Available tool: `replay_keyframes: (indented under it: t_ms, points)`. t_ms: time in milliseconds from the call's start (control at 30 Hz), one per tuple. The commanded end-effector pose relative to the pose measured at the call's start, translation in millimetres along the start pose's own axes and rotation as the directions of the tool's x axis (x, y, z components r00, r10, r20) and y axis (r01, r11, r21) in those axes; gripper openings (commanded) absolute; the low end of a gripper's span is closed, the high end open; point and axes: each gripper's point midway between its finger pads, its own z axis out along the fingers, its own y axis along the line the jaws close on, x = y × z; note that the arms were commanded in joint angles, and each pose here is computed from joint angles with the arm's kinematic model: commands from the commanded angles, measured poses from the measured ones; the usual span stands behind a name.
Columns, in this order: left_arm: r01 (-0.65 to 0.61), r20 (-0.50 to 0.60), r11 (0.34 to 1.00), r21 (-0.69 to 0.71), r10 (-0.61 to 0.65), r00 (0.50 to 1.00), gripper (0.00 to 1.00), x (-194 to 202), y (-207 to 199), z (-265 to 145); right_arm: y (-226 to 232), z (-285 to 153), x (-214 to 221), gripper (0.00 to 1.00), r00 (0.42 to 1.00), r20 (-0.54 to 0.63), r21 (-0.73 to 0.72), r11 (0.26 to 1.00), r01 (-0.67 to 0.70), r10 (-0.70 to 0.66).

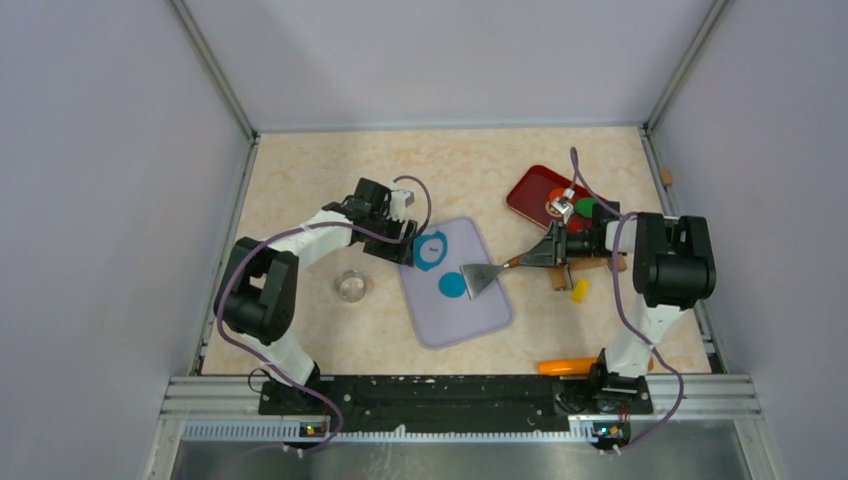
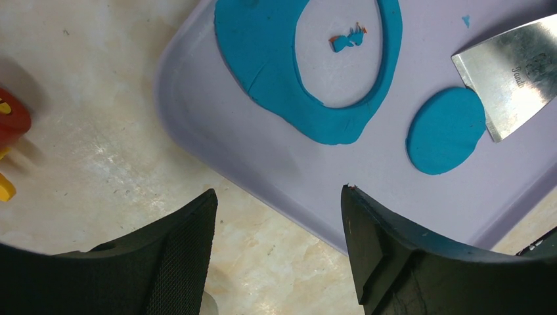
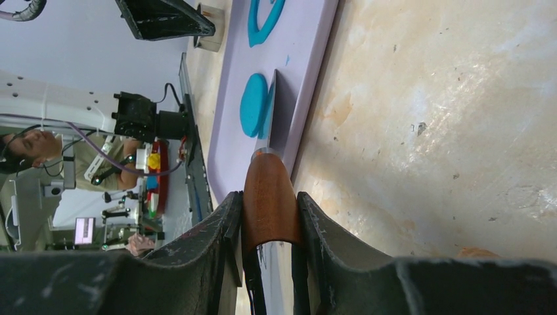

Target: Roll out the dumpling wrappers from the dough

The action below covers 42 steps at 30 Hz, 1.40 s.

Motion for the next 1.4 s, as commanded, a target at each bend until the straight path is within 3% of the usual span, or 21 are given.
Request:
replay_keyframes:
  t_ms: [0, 333, 533, 867, 1133, 1300, 1367]
  points:
    - [-0.019, 0.057, 1.000, 0.013, 0.018, 0.998, 0.72, -12, -3, -6, -29, 3, 8, 0.00, 0.998, -0.035, 0.110, 0.993, 0.053, -0.050]
    - [-0.007, 0.060, 1.000, 0.019, 0.006, 0.998, 0.72, -11, -2, -3, -28, 6, 3, 0.00, 0.995, -0.034, 0.208, 0.973, 0.101, -0.096]
    - [0.102, 0.025, 0.975, -0.195, -0.099, 0.995, 0.59, 1, 36, -2, -25, 7, -6, 0.00, 0.996, 0.025, 0.247, 0.966, 0.076, -0.085]
    - [0.153, -0.021, 0.978, -0.141, -0.157, 0.987, 0.54, 20, 35, 15, -27, 12, -8, 0.00, 0.995, 0.028, 0.272, 0.958, 0.088, -0.100]
    - [0.190, -0.041, 0.957, -0.221, -0.203, 0.978, 0.26, 25, 68, 21, -32, 13, -7, 0.00, 0.996, 0.015, 0.308, 0.948, 0.084, -0.093]
    - [0.204, -0.034, 0.952, -0.230, -0.217, 0.976, 0.03, 23, 78, 19, -37, 18, -6, 0.00, 0.998, 0.010, 0.315, 0.947, 0.060, -0.066]
    - [0.201, -0.031, 0.950, -0.240, -0.214, 0.976, 0.00, 23, 80, 17, -35, 26, -2, 0.00, 0.998, -0.004, 0.311, 0.948, 0.061, -0.063]
